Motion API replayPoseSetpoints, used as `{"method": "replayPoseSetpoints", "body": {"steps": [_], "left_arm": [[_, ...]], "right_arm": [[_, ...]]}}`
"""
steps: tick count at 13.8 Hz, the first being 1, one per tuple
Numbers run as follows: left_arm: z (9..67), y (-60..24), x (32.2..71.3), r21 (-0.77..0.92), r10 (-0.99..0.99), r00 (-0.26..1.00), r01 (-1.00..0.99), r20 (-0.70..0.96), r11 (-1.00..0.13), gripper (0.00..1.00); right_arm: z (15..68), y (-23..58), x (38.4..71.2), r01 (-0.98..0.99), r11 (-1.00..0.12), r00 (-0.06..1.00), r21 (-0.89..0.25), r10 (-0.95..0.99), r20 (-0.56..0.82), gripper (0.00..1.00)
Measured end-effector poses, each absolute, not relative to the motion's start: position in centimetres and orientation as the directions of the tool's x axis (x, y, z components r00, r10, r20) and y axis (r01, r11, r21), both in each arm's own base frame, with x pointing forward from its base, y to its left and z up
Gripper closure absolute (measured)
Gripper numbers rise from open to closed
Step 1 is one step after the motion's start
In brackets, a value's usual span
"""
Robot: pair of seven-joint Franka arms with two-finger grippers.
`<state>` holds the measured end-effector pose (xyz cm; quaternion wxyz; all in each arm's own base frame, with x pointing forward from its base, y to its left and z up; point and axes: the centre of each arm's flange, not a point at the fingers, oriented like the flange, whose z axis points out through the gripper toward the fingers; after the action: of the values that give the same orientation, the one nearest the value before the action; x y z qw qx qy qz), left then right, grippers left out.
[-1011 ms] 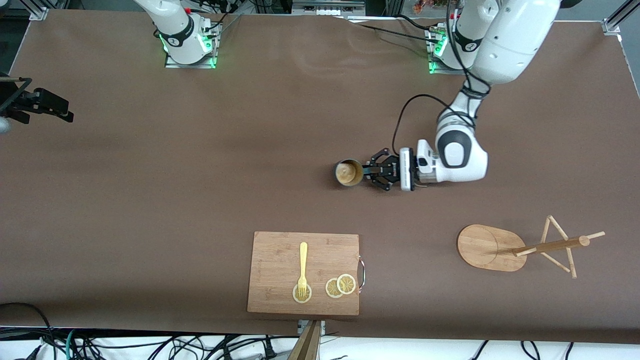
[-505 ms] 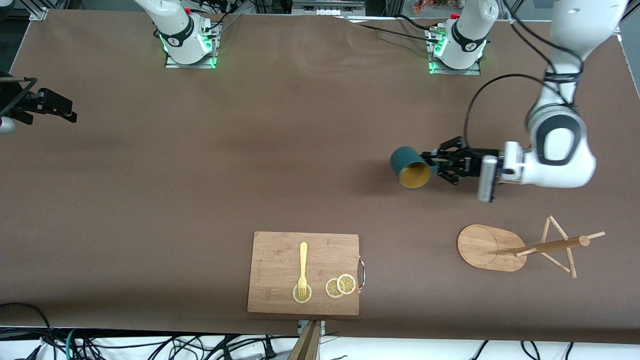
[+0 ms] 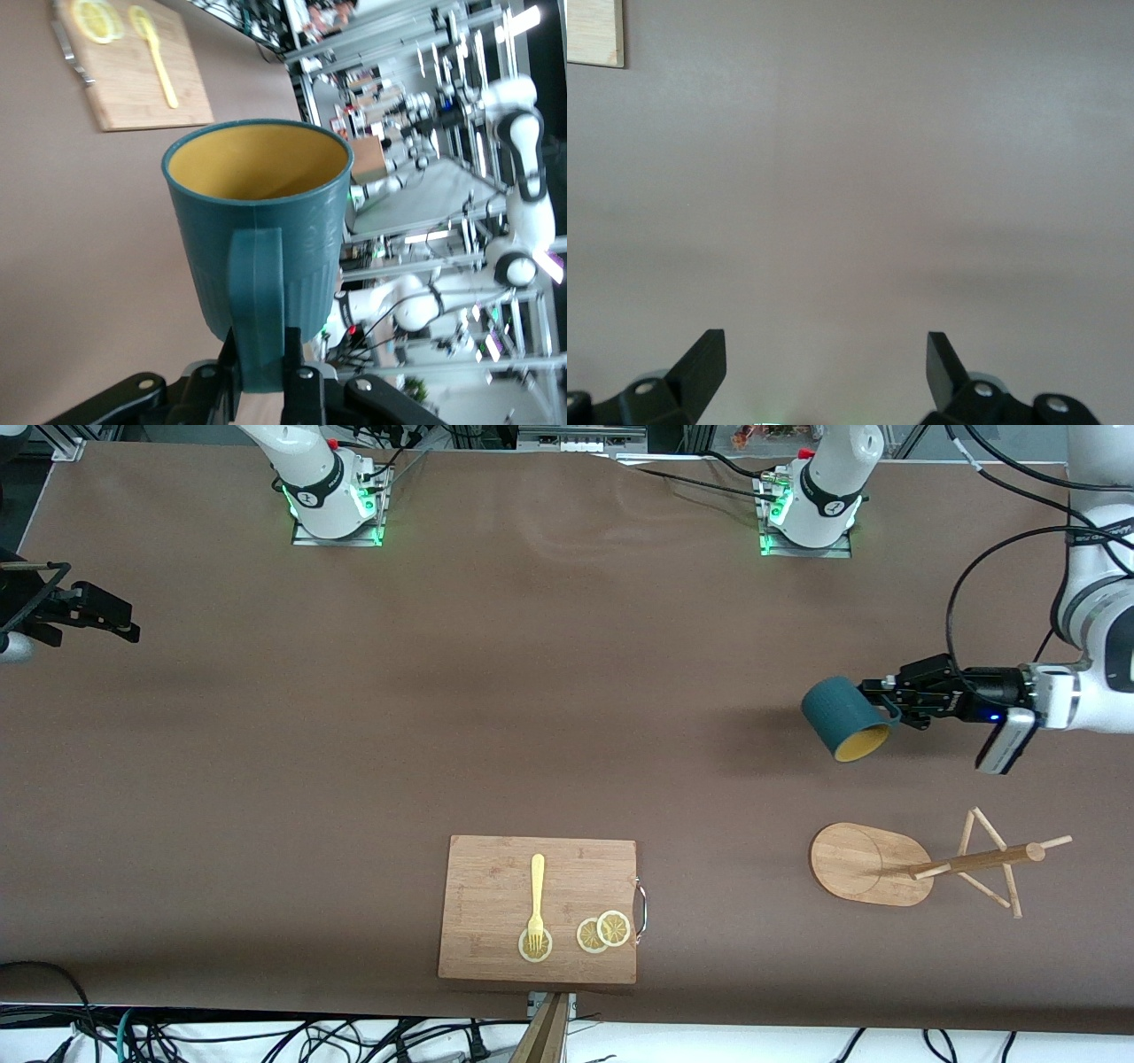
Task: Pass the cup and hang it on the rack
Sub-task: 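Lift the mug with the left gripper and carry it toward the rack, then lower the mug handle onto a rack peg with the left gripper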
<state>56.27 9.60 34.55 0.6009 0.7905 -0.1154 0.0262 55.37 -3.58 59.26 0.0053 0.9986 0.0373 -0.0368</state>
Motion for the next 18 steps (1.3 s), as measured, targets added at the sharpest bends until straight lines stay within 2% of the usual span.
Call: {"method": "replayPoseSetpoints", "body": {"steps": [5, 9, 18], "left_arm": [[34.6, 13.7, 55.9, 0.975, 0.021, 1.000, 0.023, -0.019, -0.221, 0.79], [32.8, 16.4, 56.0, 0.985, 0.137, 0.983, 0.135, -0.120, -0.107, 0.79], [27.1, 19.7, 56.1, 0.977, 0.266, 0.943, 0.170, -0.200, 0.132, 0.79]], "right_arm": [[59.3, -2.0, 55.5, 0.102, -0.995, 0.993, 0.008, 0.101, -0.068, 0.00], [59.3, -1.2, 55.6, 0.116, -0.993, 0.991, 0.009, 0.115, -0.065, 0.00], [59.1, -1.3, 55.7, 0.114, -0.993, 0.991, 0.008, 0.113, -0.069, 0.00]]}}
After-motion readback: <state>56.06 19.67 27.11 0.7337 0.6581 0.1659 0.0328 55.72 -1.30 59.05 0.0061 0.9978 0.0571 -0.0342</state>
